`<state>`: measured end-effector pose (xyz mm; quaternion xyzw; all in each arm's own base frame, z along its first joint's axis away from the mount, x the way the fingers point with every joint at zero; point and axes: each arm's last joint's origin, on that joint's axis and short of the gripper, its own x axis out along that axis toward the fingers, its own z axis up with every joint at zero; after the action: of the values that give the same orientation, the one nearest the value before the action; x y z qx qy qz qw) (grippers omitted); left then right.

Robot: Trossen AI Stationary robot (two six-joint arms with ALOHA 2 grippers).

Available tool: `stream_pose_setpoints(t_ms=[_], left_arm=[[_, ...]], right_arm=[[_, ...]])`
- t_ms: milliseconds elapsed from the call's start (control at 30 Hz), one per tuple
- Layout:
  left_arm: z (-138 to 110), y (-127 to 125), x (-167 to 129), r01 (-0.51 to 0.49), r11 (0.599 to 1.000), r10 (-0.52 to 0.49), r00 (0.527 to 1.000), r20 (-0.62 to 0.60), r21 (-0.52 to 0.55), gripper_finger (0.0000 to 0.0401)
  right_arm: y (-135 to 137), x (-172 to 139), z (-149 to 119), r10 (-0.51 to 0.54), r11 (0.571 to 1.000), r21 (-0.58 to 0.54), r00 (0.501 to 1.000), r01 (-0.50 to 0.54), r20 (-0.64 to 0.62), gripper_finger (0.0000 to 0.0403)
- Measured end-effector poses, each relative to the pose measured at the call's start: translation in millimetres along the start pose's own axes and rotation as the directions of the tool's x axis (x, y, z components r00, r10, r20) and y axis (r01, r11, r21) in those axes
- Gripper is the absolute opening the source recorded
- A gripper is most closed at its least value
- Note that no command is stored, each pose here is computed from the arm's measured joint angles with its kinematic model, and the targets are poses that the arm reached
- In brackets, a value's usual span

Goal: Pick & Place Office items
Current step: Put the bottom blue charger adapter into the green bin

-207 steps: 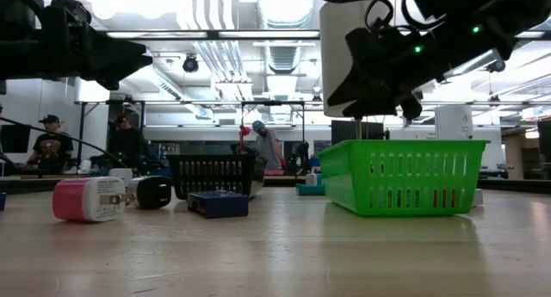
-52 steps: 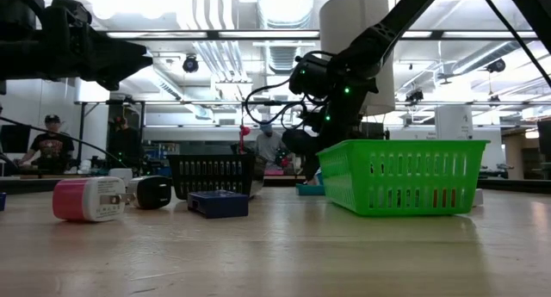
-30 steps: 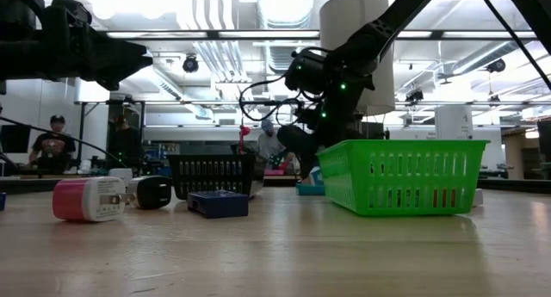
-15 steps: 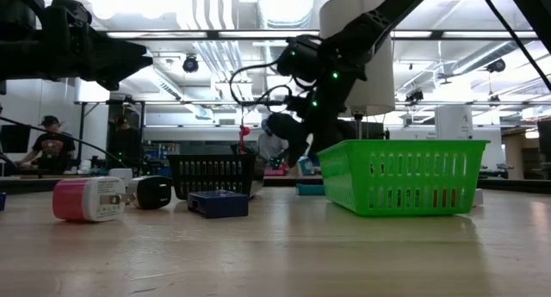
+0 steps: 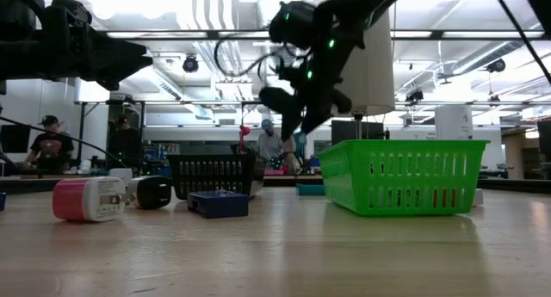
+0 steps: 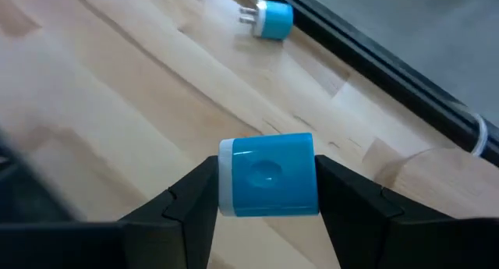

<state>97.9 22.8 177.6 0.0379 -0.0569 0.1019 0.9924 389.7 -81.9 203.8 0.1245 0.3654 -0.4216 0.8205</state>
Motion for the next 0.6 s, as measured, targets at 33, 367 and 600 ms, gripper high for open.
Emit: stream_pose_setpoints(t_ms=[33, 367, 600], left_arm=[[-0.1, 0.0, 0.0, 0.0, 1.0, 0.0, 1.0, 0.0, 0.0, 0.0225], [-0.1, 0.0, 0.0, 0.0, 1.0, 0.0, 1.0, -0.001, 0.0, 0.0225], [0.0, 0.0, 0.0, 0.001, 1.0, -0.001, 1.0, 0.0, 0.0, 0.0225]], right_arm=[[1.1, -6.1, 0.2, 0.009, 1.0, -0.002, 1.0, -0.009, 0.007, 0.0187], [-1.8, -76.5, -9.5, 0.09, 0.996, -0.012, 0.996, -0.09, 0.019, 0.0187], [-6.1, -130.3, -24.4, 0.186, 0.981, -0.066, 0.982, -0.184, 0.025, 0.0187]])
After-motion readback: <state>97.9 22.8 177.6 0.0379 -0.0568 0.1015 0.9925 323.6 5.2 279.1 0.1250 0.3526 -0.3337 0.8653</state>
